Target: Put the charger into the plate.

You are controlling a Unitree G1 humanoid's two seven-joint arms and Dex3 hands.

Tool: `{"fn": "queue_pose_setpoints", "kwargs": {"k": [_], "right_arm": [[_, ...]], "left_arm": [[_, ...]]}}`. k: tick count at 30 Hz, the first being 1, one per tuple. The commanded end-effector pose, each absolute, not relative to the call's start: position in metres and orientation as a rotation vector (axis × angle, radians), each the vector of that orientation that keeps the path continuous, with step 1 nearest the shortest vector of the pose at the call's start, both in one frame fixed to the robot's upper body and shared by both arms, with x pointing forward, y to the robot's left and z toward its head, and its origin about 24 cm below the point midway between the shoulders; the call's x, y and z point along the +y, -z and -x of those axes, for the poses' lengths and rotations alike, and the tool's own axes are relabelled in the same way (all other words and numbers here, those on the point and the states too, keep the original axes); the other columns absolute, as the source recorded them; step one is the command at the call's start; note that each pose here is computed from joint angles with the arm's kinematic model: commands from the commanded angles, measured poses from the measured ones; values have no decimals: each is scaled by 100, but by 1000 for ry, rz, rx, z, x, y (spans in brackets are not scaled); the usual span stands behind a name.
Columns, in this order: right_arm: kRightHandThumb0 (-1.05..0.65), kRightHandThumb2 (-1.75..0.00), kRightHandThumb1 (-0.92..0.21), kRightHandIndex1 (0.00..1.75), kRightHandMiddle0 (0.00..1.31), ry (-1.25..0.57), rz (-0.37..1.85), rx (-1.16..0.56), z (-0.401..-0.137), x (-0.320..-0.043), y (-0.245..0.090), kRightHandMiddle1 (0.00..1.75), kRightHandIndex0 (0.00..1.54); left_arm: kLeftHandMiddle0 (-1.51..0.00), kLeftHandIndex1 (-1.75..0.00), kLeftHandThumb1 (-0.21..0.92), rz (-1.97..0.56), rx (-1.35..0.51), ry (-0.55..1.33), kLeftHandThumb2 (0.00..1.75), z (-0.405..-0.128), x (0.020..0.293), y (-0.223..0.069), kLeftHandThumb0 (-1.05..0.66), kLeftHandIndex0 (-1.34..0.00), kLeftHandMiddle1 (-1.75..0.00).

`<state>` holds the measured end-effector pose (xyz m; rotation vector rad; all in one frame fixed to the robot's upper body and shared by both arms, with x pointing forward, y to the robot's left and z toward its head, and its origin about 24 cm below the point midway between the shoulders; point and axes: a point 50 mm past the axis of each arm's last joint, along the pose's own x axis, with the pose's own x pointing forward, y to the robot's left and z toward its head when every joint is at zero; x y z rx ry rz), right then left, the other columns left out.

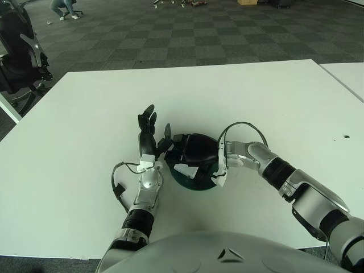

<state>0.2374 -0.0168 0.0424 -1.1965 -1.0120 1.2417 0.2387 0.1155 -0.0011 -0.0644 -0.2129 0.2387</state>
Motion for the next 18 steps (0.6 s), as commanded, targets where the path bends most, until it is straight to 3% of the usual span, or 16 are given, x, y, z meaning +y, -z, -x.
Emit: {"fn": "queue_pose_setpoints", "kwargs": {"k": [1,4,7,12,13,18], "right_arm": [[-39,-87,-67,175,35,-1224,1179,-1020,-239,-19,-46,175,91],[-38,-74,-76,173,30,-1208,1248,-1099,-233,-19,-47,175,68],[-68,-83,-88,164,22,-1183,1312,-1164,-234,-20,-49,169,50],[-91,-97,-91,149,16,-1139,1357,-1239,-239,-26,-54,154,40],[-94,-99,-92,139,13,-1138,1368,-1246,-240,-27,-55,144,36],[-103,-109,-92,50,2,-1139,1439,-1266,-242,-32,-59,77,29]], "left_arm": [[-31,-85,92,81,183,-260,67,-194,107,73,-72,0,-39],[-30,-101,92,219,216,-298,67,-201,110,75,-66,0,-52],[-29,-120,92,356,220,-353,65,-202,112,77,-58,-5,-68],[-29,-134,92,432,204,-419,61,-173,116,89,-54,-12,-77],[-29,-135,92,430,194,-428,61,-167,115,90,-54,-12,-77],[-30,-141,92,356,139,-482,58,-157,108,83,-55,-13,-84]]}}
